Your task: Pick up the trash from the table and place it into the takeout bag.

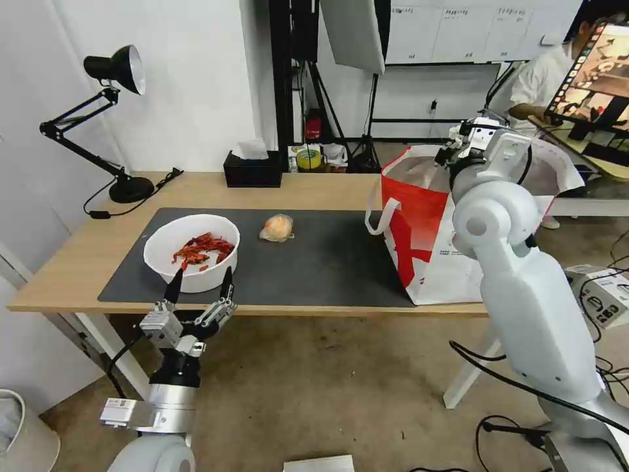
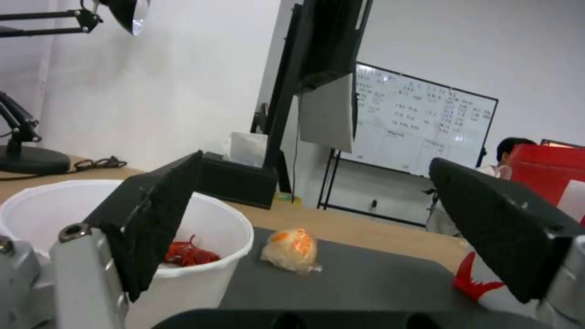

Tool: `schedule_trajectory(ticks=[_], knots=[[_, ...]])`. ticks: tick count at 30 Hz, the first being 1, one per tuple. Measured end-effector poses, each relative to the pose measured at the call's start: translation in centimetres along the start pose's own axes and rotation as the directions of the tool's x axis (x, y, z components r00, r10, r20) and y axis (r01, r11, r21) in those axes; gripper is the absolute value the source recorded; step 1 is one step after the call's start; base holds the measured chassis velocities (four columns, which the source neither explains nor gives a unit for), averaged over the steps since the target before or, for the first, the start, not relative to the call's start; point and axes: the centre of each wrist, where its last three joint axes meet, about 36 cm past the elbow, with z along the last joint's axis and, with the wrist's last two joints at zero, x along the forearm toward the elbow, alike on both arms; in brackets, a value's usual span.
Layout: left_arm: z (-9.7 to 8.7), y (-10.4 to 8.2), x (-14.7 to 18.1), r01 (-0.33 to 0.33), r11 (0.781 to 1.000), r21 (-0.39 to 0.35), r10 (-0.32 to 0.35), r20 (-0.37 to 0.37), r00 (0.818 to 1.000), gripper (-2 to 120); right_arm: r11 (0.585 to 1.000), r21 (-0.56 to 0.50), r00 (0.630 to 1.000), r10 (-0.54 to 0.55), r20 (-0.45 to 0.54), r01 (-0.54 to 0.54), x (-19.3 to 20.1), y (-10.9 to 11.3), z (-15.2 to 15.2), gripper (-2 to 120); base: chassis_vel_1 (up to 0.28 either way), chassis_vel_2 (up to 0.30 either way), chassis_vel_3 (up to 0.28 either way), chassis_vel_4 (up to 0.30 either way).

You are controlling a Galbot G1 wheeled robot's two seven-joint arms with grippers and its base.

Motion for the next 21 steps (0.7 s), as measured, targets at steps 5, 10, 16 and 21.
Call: schedule_trajectory(ticks=[5,10,16,21], knots=[[0.15,-0.26,-0.02,-0.005,1.000,-0.001,0.005,-0.001,1.000,100,1.000,0.011,1.000,0.015,-0.014,-0.015,-0.21,-0.44,-0.21,0,0.000,0.000,0.000,0.000],[0.13,-0.26,-0.05,-0.005,1.000,-0.002,0.005,0.001,1.000,100,1.000,0.022,0.999,0.019,-0.029,-0.018,-0.17,-0.67,-0.36,0,0.000,0.000,0.000,0.000],[0.13,-0.23,-0.02,-0.004,1.000,-0.003,0.004,0.003,1.000,100,0.999,0.023,0.999,0.026,-0.043,-0.025,-0.06,-0.68,-0.39,0,0.000,0.000,0.000,0.000],[0.12,-0.19,-0.02,-0.003,1.000,-0.005,0.003,0.004,1.000,100,0.999,0.022,0.998,0.031,-0.057,-0.029,0.05,-0.65,-0.17,0,0.000,0.000,0.000,0.000]])
